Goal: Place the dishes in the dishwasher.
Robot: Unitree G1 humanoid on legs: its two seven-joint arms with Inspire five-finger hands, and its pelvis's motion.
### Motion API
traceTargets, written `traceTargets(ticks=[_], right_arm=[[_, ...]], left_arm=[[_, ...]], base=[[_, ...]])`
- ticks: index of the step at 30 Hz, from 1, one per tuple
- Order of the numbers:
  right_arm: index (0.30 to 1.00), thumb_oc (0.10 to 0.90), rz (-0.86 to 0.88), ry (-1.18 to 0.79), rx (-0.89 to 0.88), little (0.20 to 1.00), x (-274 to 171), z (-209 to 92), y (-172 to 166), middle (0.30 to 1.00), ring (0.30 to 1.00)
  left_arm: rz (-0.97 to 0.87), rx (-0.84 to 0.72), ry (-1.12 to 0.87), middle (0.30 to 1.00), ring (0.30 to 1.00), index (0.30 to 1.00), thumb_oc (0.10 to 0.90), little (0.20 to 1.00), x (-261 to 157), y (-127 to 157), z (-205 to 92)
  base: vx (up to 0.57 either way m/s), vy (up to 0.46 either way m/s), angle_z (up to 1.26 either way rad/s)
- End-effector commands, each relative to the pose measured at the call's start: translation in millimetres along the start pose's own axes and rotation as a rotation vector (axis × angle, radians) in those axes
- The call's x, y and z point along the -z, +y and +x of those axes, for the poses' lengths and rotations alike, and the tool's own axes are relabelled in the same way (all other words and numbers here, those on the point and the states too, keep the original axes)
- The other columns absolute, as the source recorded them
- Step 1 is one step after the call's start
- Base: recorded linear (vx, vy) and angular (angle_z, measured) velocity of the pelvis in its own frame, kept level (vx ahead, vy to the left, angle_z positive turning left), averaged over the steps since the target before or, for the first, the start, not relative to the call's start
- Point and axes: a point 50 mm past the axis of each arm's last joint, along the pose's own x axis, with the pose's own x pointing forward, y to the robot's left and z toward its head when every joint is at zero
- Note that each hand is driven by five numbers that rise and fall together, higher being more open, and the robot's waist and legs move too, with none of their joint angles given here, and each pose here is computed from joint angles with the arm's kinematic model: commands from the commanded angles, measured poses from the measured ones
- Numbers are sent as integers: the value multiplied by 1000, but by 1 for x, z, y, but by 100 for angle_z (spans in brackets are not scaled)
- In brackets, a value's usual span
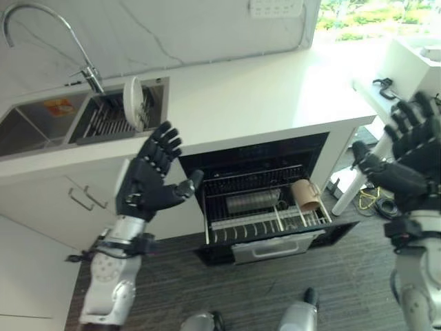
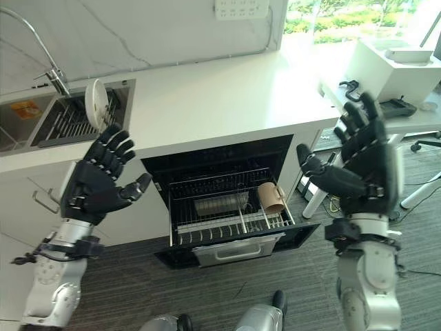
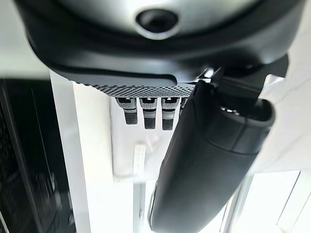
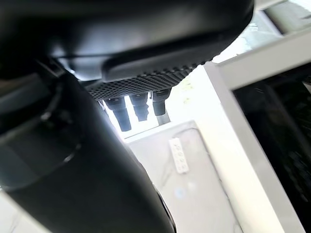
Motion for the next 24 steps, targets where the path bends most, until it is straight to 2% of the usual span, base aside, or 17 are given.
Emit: traceTargets(ticks=[1,5,8,12,19,24], right_arm=[[900,800,-55,-368,-97,900,-58,27,15,900,900],[900,800,-95,-364,-81,900,-59,24,12,900,900],[900,800,-109,-375,-47,900,-62,21,1,900,900],[900,800,-86,-361,-17,900,-61,12,-14,900,900],[900,800,-83,-335,-58,900,-55,18,-6,900,900],[900,800,-101,-326,-15,900,-56,21,-12,900,900]], left_arm=[[3,112,-361,900,900,900,800,900,-68,-16,12],[-45,118,-356,900,900,900,800,900,-61,-27,15],[-81,145,-360,900,900,900,800,900,-58,-39,21],[-110,161,-343,900,900,900,800,900,-53,-40,17],[-146,139,-326,900,900,900,800,900,-50,-39,16],[-227,181,-320,900,900,900,800,900,-49,-44,15]], base=[[-43,302,-32],[-17,195,9],[-13,17,88],[16,-93,53],[66,-110,-2],[32,-67,28]])
